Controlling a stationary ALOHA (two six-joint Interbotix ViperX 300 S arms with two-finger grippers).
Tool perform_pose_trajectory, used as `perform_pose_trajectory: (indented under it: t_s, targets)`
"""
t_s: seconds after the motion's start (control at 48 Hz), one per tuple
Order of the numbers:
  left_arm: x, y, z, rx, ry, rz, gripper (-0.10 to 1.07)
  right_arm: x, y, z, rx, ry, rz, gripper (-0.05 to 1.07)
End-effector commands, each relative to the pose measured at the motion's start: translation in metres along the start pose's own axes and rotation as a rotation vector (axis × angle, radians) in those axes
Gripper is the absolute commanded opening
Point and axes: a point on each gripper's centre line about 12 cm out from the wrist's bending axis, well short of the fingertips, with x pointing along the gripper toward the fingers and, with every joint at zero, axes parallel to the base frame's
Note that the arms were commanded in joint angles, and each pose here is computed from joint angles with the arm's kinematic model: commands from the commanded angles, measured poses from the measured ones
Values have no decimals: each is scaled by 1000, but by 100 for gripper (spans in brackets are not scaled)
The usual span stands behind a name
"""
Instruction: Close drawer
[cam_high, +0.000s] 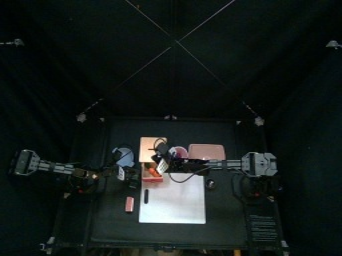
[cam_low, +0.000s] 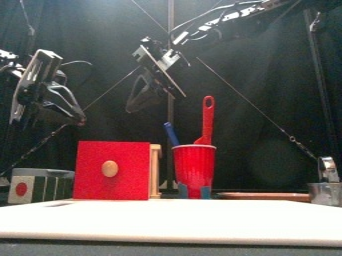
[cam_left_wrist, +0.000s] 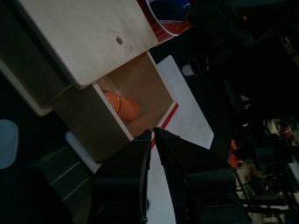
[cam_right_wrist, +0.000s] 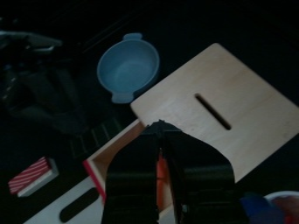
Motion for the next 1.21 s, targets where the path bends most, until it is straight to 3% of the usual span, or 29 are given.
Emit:
perform_pose_trajectory:
  t_s: [0.0,0.417,0.75,1.188]
  targets:
    - [1,-13,4,-34,-8,-28,56,-13,-11,31,34,-70,-1,38]
    - [0,-25,-10,-31,34,-63,56,-2,-48,42,74,-84,-65,38]
    - [5,-22,-17,-12,59,-42,56,-4,-46,61,102,-135,-21,38]
    - [9,-32,-35,34,127,-54,56,5,-63,84,127,-197,-4,38]
